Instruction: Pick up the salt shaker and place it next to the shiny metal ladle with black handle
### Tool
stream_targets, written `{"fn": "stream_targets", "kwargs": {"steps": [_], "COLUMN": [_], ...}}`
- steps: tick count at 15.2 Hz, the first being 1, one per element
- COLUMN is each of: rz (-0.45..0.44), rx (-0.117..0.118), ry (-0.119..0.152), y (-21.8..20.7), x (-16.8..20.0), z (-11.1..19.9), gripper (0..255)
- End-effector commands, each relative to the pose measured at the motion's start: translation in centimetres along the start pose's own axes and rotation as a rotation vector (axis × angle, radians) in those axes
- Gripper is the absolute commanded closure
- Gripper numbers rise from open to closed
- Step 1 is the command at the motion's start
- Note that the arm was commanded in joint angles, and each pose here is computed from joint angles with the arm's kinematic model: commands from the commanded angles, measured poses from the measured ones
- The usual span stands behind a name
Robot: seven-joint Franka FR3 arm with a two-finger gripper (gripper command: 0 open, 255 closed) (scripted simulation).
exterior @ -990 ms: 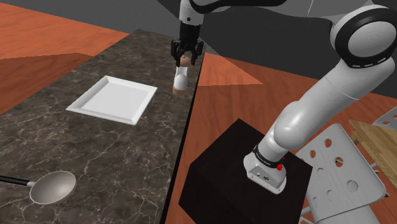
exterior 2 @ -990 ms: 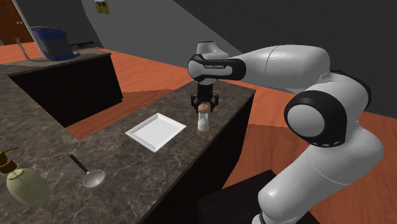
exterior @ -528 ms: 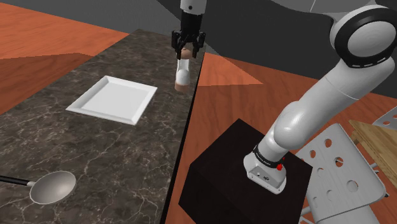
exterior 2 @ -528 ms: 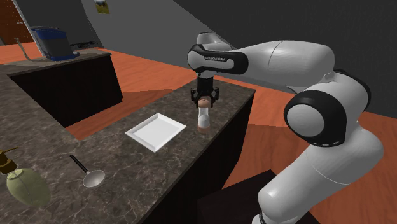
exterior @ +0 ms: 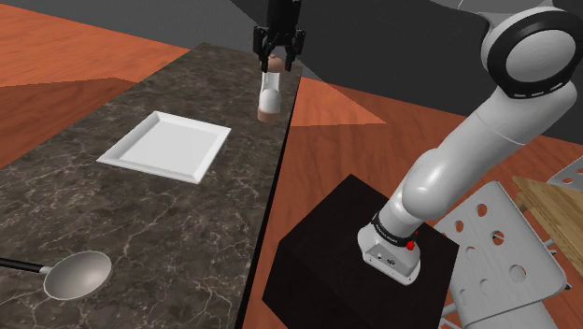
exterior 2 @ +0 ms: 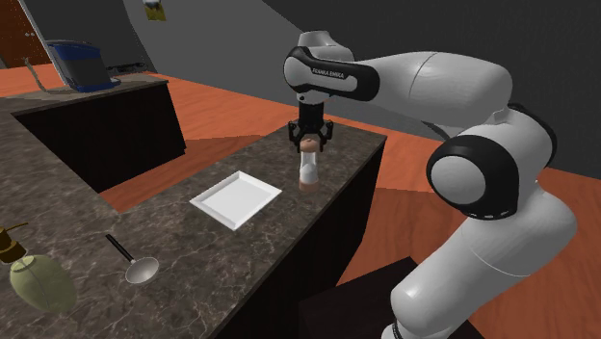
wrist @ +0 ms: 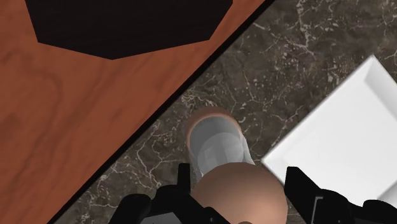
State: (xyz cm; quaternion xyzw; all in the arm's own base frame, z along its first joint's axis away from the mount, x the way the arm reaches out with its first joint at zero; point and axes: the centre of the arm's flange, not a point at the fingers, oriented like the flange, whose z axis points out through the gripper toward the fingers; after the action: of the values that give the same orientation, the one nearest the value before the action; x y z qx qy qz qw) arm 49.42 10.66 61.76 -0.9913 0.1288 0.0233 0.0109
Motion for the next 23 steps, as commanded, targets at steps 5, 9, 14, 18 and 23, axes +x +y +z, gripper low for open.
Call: {"fn": "stream_targets", "kwargs": {"steps": [5,9,14,18,23], "rz": [0.0,0.0,0.0,0.0,0.0], "rx": [0.0,0.0,0.0,0.0,0.0], "ry": [0.0,0.0,0.0,0.0,0.0], "y": [-0.1,-0.1,-0.2,-0.2,-0.2], "x": [-0.2,-0.3,-0.4,-0.5,-0.6], "z": [-3.2,-5.3,-7.9,-10.0,-12.7], "gripper": [255,255,255,255,255]}}
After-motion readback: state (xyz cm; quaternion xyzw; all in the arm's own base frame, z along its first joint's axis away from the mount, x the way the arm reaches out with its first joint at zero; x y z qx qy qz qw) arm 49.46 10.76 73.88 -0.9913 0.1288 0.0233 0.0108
